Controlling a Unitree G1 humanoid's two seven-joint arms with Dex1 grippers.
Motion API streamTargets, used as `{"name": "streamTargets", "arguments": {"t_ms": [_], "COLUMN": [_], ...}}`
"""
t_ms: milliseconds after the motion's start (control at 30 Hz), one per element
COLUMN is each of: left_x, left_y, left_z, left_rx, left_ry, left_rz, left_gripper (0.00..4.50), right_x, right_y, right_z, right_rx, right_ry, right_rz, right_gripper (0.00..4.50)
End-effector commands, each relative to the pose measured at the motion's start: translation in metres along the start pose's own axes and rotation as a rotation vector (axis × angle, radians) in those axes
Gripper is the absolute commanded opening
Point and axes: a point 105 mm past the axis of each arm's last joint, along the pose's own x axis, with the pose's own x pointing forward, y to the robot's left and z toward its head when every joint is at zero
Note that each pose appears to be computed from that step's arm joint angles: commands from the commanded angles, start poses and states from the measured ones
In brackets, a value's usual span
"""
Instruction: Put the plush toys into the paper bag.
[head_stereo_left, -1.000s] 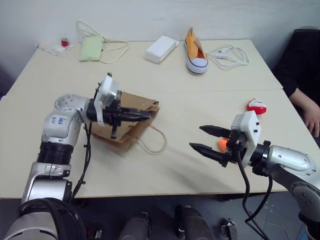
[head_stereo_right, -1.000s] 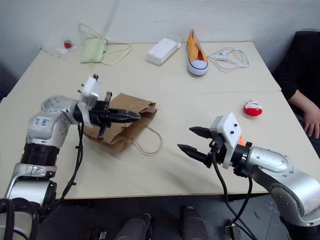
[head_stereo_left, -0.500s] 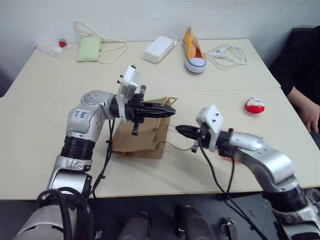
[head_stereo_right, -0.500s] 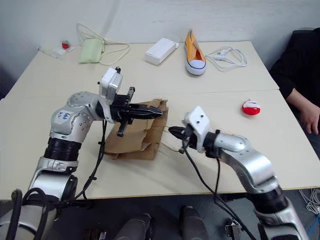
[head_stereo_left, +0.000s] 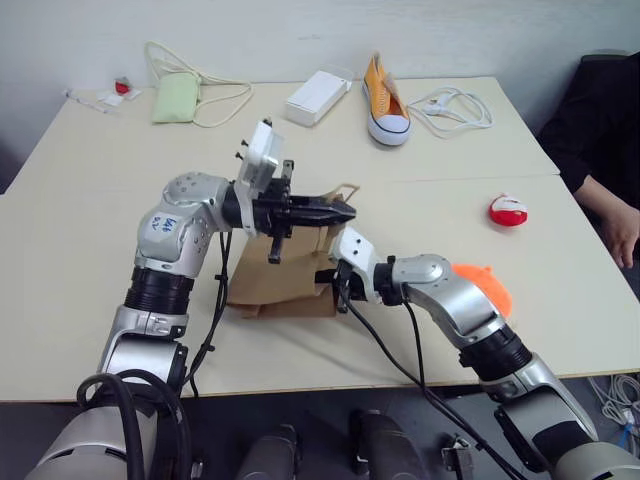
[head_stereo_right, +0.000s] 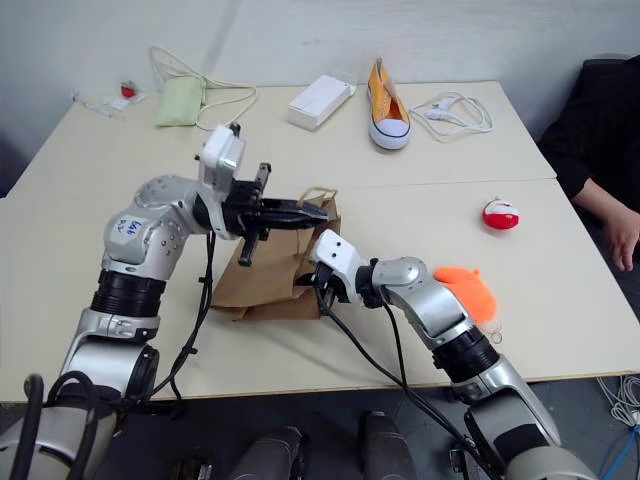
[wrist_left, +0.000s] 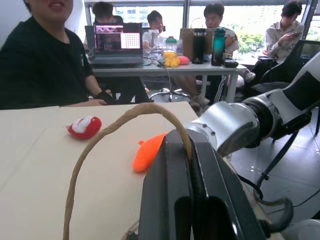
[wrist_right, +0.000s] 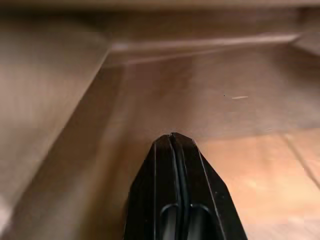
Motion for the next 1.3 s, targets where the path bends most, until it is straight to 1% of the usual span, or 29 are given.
{"name": "streamTargets", "arguments": {"t_ms": [33,100,200,300,400,467,567,633,733,900,1000,1133,1233,1300], "left_x": [-0.001,-0.001,0.005,0.009,0.01,0.01,0.005,0.004,-0.003,-0.018,-0.025,-0.021,-0.021,-0.022], "left_y": [-0.008,-0.011,-0.017,-0.028,-0.036,-0.04,-0.05,-0.052,-0.043,-0.018,-0.014,-0.014,-0.012,-0.009], "left_z": [0.01,0.01,0.005,0.005,0.013,0.016,0.021,0.024,0.036,0.052,0.047,0.035,0.025,0.02], "left_rx": [0.061,0.06,0.05,0.042,0.039,0.043,0.057,0.06,0.074,0.055,0.042,0.022,0.011,0.011], "left_ry": [0.036,0.047,0.083,0.098,0.089,0.1,0.116,0.115,0.094,0.028,0.031,0.045,0.06,0.075], "left_rz": [-0.055,-0.074,-0.108,-0.166,-0.203,-0.215,-0.242,-0.24,-0.185,-0.034,0.005,0.008,0.018,0.041], "left_gripper": [0.0,0.0,0.0,0.0,0.0,0.0,0.0,0.0,0.0,0.0,0.0,0.0,0.0,0.0], "right_x": [0.002,0.004,0.012,0.02,0.026,0.029,0.034,0.036,0.039,0.04,0.037,0.03,0.014,-0.004], "right_y": [0.015,0.019,0.016,0.012,0.009,0.009,0.011,0.011,0.007,0.001,0.0,-0.004,-0.01,-0.014], "right_z": [0.0,-0.002,0.002,0.007,0.01,0.007,-0.009,-0.014,-0.02,-0.022,-0.02,-0.012,0.003,0.004], "right_rx": [-0.111,-0.133,-0.152,-0.099,-0.009,0.043,0.121,0.156,0.237,0.257,0.264,0.232,0.19,0.108], "right_ry": [0.039,0.062,0.089,0.086,0.063,0.059,0.094,0.104,0.106,0.108,0.087,0.032,-0.057,-0.063], "right_rz": [0.148,0.196,0.24,0.273,0.281,0.291,0.285,0.276,0.223,0.143,0.113,0.056,-0.014,-0.071], "right_gripper": [0.02,0.02,0.02,0.02,0.02,0.02,0.02,0.02,0.02,0.02,0.02,0.02,0.02,0.02]}}
